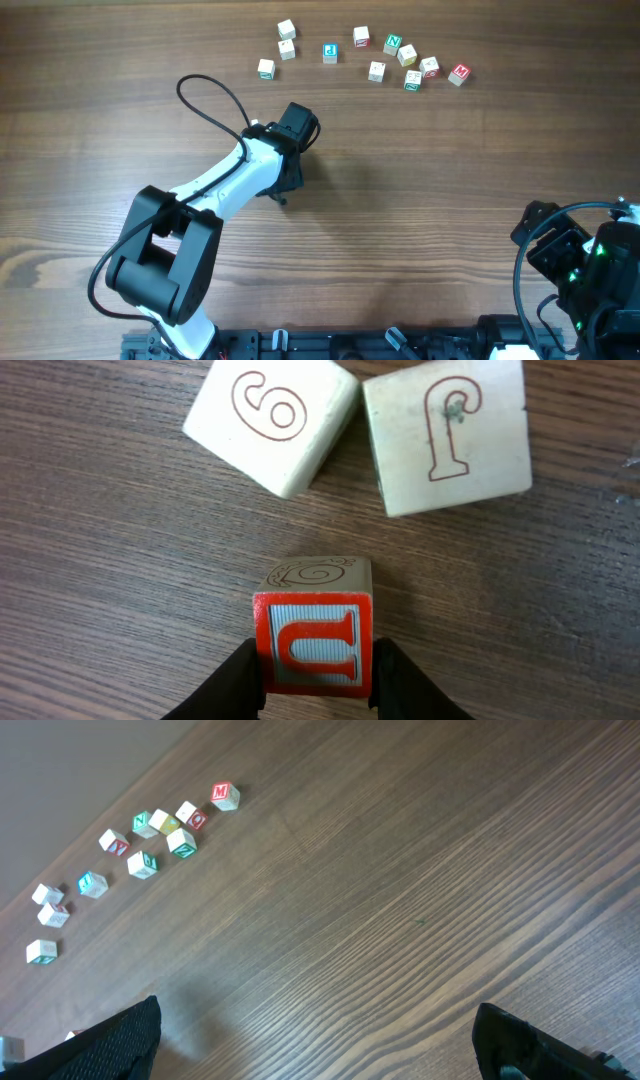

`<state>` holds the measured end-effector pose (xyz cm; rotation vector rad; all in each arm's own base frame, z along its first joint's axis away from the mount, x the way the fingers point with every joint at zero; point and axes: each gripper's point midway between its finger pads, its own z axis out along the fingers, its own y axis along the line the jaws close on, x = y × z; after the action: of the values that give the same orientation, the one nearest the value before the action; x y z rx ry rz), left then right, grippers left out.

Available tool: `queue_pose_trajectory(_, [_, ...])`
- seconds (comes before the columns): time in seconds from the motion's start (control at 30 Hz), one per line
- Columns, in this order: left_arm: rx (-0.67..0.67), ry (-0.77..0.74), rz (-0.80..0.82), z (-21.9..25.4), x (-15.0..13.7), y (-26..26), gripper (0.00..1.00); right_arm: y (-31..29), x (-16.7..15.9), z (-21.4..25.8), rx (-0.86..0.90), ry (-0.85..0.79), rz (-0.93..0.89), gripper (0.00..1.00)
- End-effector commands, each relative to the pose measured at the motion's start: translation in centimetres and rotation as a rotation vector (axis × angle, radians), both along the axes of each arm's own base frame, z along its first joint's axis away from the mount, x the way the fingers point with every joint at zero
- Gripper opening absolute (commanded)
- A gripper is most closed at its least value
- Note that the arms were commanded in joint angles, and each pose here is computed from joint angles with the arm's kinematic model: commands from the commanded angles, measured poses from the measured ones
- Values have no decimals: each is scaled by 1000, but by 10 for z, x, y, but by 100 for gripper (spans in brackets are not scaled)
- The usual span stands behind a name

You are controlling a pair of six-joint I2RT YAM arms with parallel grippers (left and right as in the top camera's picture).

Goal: Form a circle

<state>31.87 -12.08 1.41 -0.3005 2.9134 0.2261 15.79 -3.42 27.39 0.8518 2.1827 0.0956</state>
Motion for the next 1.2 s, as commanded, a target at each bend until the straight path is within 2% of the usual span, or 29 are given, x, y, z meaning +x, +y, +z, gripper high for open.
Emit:
queue_pose_trajectory(0.0, [-17, 3, -39, 2, -2, -4, 35, -1, -1, 1, 0, -6, -7, 100])
queue_pose_trajectory(0.23, [-28, -29, -39, 3, 6, -7, 38, -1, -1, 1, 1, -5, -7, 100])
queue_pose_trajectory(0.43, [-15, -26, -36, 3, 5, -5, 35, -1, -1, 1, 1, -6, -7, 100])
queue_pose_trajectory(1.17, [-6, -28, -32, 3, 5, -3, 36, -1, -1, 1, 1, -6, -7, 100])
